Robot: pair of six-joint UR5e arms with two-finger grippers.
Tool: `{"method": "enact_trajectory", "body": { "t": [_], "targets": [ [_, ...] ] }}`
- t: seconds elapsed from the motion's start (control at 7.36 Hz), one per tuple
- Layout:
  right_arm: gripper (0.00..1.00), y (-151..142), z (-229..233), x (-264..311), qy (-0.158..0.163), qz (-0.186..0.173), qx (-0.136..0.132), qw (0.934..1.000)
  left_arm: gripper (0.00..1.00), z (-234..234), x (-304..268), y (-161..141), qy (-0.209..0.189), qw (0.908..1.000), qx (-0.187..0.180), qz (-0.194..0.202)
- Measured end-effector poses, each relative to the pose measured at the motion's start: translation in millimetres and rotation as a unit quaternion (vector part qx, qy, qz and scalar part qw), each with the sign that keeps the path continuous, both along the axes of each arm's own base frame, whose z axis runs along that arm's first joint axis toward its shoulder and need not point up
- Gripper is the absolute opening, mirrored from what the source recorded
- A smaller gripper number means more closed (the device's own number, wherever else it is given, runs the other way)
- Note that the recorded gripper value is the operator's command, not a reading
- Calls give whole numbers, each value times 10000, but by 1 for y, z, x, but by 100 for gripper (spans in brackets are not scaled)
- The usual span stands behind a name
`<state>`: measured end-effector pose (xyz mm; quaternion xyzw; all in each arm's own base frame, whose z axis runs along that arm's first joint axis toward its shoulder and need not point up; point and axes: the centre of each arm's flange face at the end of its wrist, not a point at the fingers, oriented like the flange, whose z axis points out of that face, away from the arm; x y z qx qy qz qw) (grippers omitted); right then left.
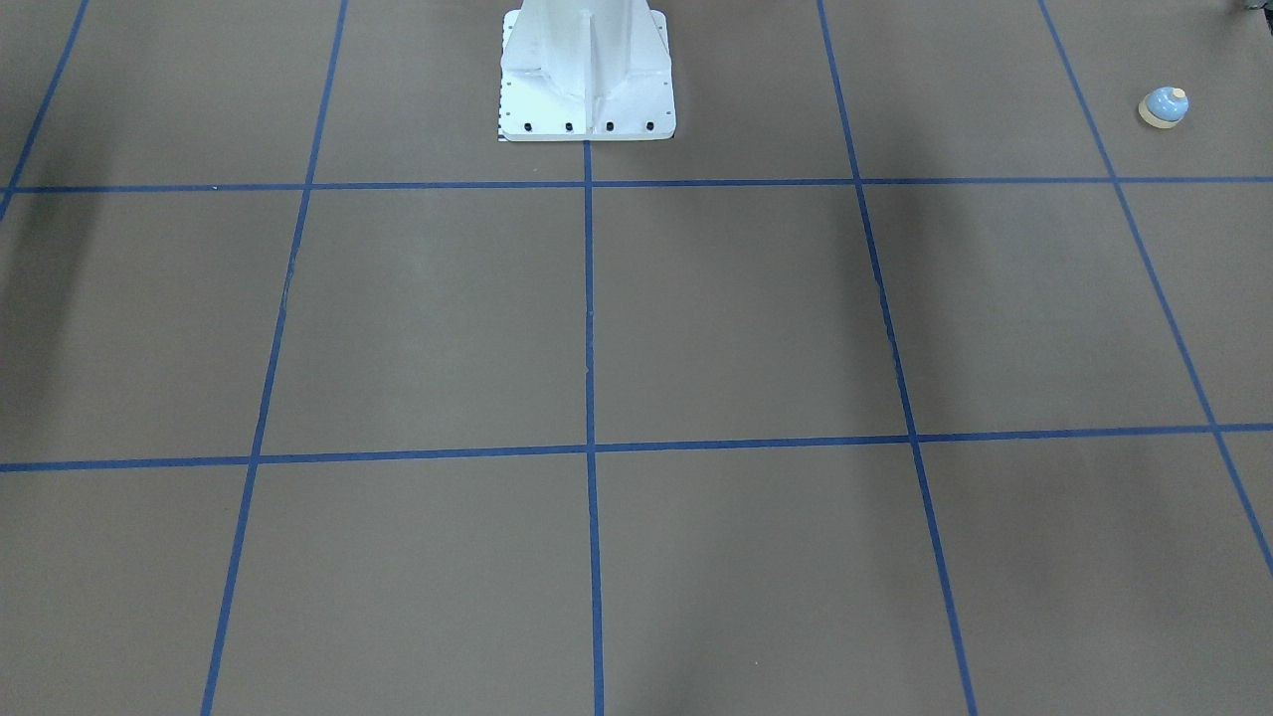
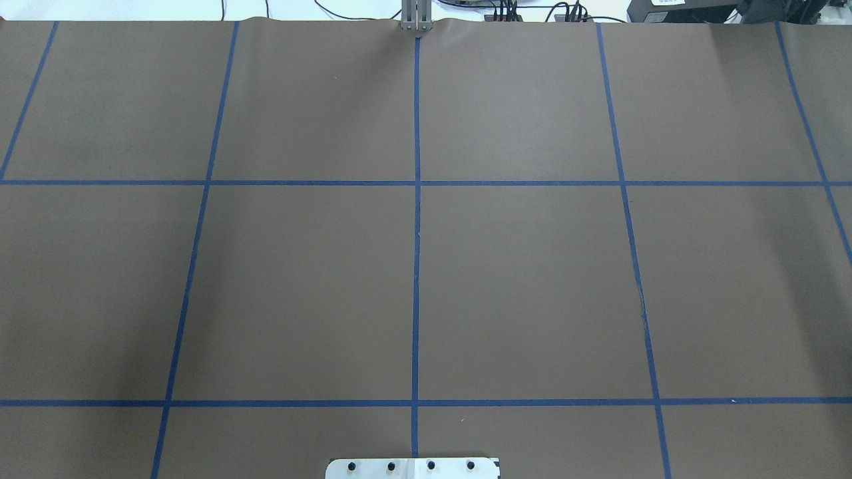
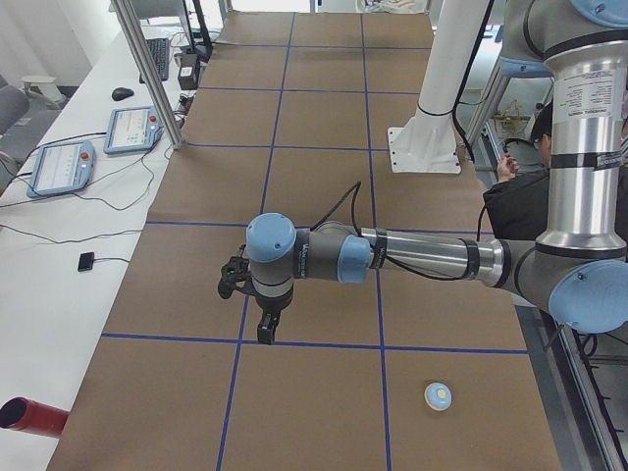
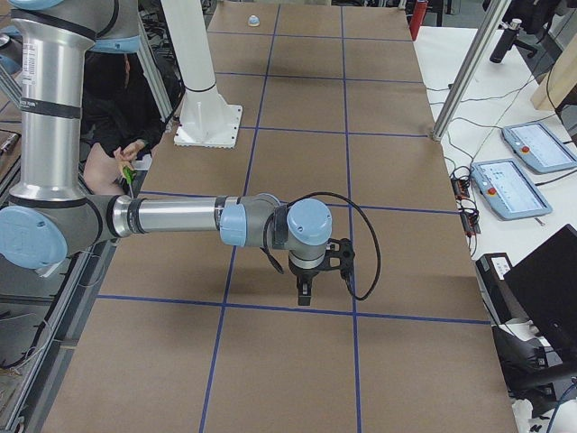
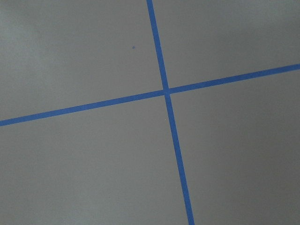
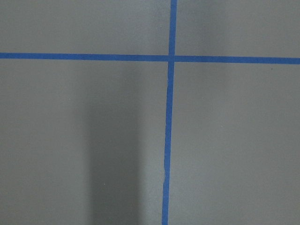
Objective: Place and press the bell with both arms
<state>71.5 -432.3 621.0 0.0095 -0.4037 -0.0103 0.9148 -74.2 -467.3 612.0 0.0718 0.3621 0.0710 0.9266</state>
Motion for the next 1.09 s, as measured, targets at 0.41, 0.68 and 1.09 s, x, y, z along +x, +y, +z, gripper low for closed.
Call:
{"method": "enact_trajectory", "body": {
  "t": [0.41,0.68,1.09],
  "targets": [
    [100,-1,-2,0,0,4,13,10000,100,-3,0,-2,0,10000,26,0],
    [100,-2,-3,0,-1,6,24,10000,100,-12,0,-5,-16,10000,59,-5],
    [100,-2,-5,0,-6,5,45,10000,100,-97,-2,12,-542,9985,6,5]
  ]
}}
